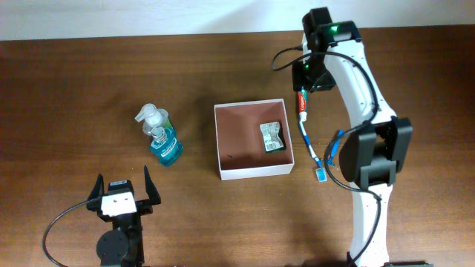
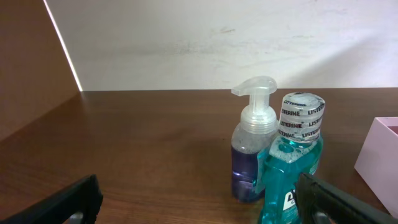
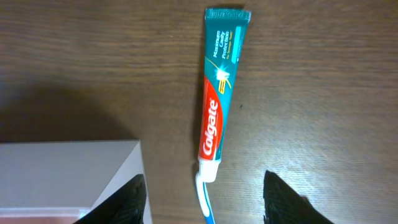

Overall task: Pack container
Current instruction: 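Lift the toothpaste tube with the right gripper and raise it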

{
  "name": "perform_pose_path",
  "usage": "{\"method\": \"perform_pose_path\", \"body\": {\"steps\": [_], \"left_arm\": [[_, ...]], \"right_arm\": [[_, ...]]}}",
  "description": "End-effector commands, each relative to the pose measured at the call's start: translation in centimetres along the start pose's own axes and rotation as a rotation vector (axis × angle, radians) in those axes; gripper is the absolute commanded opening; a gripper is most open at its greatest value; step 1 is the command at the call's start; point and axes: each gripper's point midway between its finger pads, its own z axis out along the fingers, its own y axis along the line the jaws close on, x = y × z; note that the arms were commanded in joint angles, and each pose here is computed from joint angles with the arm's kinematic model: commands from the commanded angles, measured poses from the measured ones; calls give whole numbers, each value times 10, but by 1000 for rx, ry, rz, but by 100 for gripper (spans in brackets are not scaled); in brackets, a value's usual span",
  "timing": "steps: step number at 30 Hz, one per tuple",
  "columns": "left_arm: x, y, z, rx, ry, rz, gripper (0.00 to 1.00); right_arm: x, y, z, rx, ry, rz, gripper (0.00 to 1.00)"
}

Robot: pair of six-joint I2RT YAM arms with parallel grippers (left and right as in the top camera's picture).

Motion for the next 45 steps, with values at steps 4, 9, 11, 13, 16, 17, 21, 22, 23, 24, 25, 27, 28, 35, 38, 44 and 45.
{"method": "perform_pose_path", "body": {"steps": [4, 9, 11, 13, 16, 17, 21, 22, 23, 24, 25, 27, 28, 35, 38, 44, 45], "left_arm": [[1, -2, 0, 9, -1, 16, 100], [1, -2, 0, 8, -1, 16, 99], [1, -2, 0, 8, -1, 16, 100], [1, -2, 0, 8, -1, 16, 99], [1, -2, 0, 8, -1, 16, 99], [1, -2, 0, 9, -1, 16, 99], [1, -2, 0, 8, -1, 16, 99], [1, -2, 0, 8, -1, 16, 99], [1, -2, 0, 8, -1, 16, 99], [1, -2, 0, 8, -1, 16, 99], [1, -2, 0, 8, -1, 16, 99], [1, -2, 0, 8, -1, 16, 99], [1, -2, 0, 9, -1, 16, 99], [1, -2, 0, 8, -1, 16, 99], [1, -2, 0, 9, -1, 16, 99], [1, -2, 0, 8, -1, 16, 99], [1, -2, 0, 8, -1, 16, 99]], "right_arm": [[5, -11, 40, 17, 71, 61, 53], [8, -23, 57, -1, 109, 95, 53], [9, -24, 63, -17, 122, 104, 53], [11, -24, 69, -23, 132, 107, 53], [12, -24, 77, -22, 143, 107, 53], [12, -24, 79, -22, 146, 107, 53], [12, -23, 80, -22, 145, 106, 53], [12, -23, 80, -22, 144, 105, 53], [11, -23, 81, -23, 142, 105, 53], [11, -23, 81, -23, 141, 105, 53], [11, -23, 81, -23, 141, 105, 53], [9, -23, 81, -24, 134, 105, 54], [8, -23, 82, -24, 131, 105, 55], [4, -10, 85, -29, 109, 79, 55], [5, -4, 88, -26, 110, 66, 54], [9, -11, 99, 29, 126, 58, 49], [9, -11, 101, 30, 131, 58, 40]]}}
